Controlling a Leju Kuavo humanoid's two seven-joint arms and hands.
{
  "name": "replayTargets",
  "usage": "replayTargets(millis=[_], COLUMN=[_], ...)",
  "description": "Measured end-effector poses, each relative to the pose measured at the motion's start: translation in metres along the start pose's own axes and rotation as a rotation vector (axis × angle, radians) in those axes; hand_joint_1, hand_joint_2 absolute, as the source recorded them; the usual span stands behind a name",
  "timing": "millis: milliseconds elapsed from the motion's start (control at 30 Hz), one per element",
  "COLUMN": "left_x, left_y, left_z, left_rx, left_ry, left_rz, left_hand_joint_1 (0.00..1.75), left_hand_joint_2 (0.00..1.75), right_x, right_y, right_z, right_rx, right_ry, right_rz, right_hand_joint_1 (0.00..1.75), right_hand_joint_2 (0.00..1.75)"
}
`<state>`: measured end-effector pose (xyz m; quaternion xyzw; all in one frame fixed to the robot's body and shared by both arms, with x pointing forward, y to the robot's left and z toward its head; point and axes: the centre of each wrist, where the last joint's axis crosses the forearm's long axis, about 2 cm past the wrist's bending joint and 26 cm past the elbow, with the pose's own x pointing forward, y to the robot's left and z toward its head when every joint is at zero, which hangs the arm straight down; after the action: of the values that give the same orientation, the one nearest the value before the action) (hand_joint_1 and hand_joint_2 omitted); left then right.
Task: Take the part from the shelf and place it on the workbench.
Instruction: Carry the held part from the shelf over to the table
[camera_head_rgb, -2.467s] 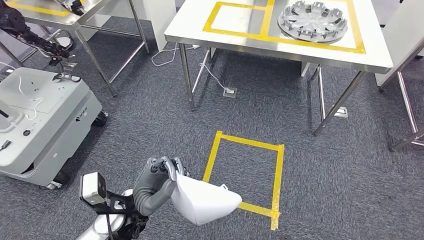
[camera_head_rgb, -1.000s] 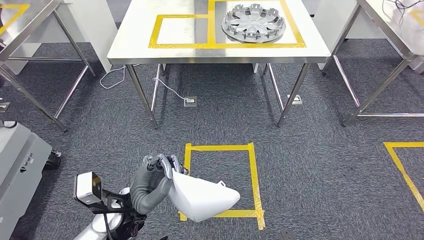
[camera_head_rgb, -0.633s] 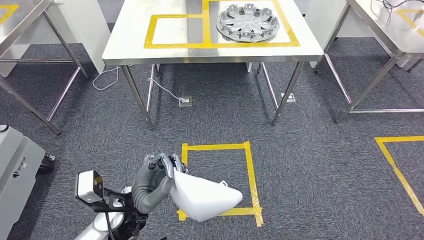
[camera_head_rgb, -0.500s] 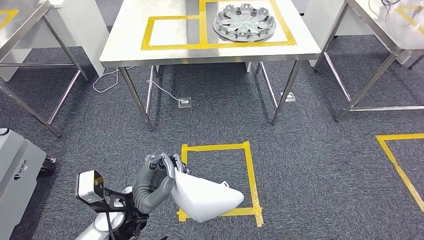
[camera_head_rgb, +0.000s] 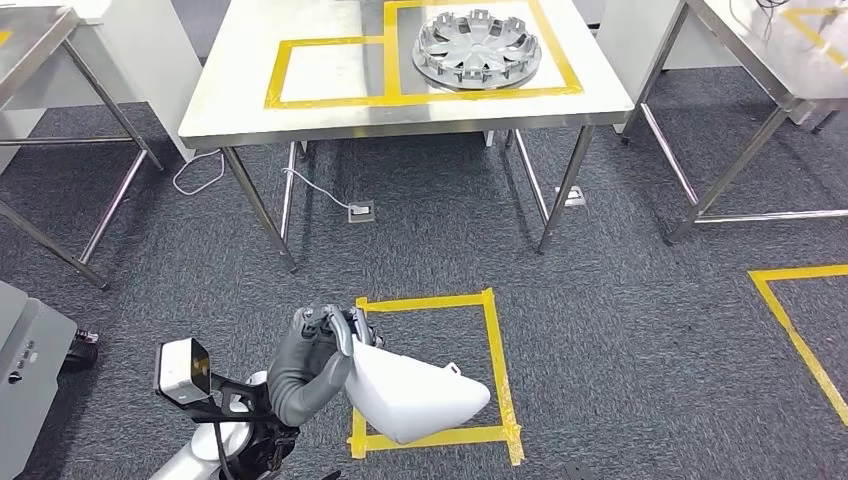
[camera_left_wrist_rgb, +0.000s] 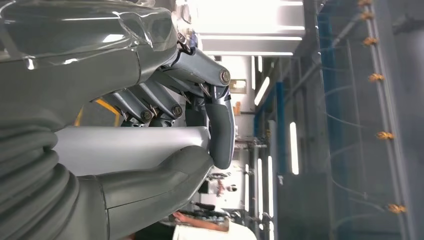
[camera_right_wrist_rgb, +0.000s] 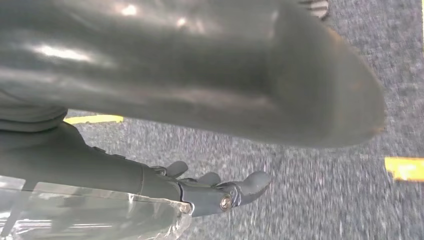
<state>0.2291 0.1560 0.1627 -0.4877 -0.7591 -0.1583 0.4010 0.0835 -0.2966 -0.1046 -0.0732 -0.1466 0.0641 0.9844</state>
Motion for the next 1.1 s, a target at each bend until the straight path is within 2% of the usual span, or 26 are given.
replayTargets(millis=[1100], left_x=[-0.0002], left_y=[-0.0012], left_z=[0.0024], left_rx=[0.001], left_ry=[0.004], left_rz=[-0.005], left_hand_joint_1=[1.75], left_hand_joint_2=[1.75], right_x=[0.0009], right_y=[0.0036], right_z=[0.0005], right_rx=[-0.012], right_ry=[-0.012], right_rz=[-0.004], right_hand_joint_1=[0.0], right_hand_joint_2=[0.0])
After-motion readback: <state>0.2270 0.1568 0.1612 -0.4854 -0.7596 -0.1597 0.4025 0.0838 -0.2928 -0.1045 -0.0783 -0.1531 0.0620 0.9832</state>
